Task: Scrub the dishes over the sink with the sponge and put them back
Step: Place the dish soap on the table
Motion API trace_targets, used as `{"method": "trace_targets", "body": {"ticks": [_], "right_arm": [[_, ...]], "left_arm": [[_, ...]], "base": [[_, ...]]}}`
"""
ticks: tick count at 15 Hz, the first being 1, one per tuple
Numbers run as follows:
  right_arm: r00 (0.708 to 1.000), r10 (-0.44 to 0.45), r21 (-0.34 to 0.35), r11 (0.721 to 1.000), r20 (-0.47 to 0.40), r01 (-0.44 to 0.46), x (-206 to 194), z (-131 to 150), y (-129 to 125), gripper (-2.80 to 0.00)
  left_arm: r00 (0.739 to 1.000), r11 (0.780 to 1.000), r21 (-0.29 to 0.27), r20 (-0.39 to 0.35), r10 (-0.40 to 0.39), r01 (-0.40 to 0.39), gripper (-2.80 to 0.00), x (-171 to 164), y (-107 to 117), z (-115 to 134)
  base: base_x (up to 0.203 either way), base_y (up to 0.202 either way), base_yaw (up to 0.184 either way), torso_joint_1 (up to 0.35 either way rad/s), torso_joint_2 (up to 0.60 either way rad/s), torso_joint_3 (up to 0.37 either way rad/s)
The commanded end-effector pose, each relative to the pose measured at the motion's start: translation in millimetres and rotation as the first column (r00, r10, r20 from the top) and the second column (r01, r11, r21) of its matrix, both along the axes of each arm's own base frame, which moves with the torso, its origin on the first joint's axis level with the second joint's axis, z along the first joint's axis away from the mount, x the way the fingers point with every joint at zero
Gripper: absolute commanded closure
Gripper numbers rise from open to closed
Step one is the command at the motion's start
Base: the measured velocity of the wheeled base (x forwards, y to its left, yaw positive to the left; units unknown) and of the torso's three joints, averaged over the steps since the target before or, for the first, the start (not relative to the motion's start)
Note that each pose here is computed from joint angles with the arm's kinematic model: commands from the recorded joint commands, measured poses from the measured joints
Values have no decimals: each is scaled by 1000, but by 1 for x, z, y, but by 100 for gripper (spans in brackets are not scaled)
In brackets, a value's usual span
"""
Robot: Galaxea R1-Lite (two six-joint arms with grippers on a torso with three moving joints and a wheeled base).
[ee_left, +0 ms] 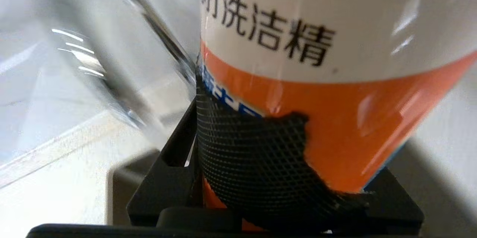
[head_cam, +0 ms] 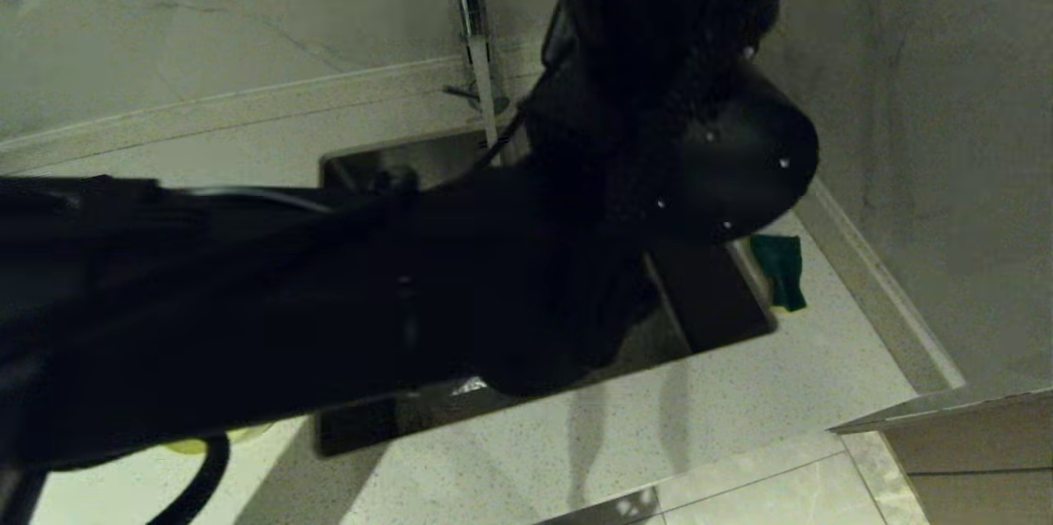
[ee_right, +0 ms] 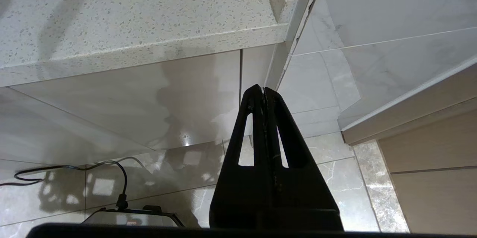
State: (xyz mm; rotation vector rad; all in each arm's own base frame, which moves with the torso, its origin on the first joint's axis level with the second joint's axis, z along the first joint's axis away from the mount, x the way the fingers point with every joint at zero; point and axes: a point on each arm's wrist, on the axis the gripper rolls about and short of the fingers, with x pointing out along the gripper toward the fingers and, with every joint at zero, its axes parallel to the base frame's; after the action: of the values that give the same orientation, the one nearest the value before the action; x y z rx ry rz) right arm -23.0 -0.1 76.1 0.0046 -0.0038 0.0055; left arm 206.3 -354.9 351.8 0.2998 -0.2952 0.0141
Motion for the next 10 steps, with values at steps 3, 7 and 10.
{"method": "trace_targets", "body": {"ticks": [3,7,10], "right_arm": [[1000,1,0,1000,2,-1,0,0,0,0],[1000,1,0,1000,1,-1,0,0,0,0],[1000,1,0,1000,1,-1,0,0,0,0]], "left_arm": [[983,980,-168,166,-79,107,0,-38,70,78],[953,948,-243,268,-138,206,0,-61,110,111],[942,928,-292,305,-137,230,0,-73,137,128]], "base": [[0,0,0,0,0,0],[0,0,0,0,0,0],[0,0,0,0,0,0]]}}
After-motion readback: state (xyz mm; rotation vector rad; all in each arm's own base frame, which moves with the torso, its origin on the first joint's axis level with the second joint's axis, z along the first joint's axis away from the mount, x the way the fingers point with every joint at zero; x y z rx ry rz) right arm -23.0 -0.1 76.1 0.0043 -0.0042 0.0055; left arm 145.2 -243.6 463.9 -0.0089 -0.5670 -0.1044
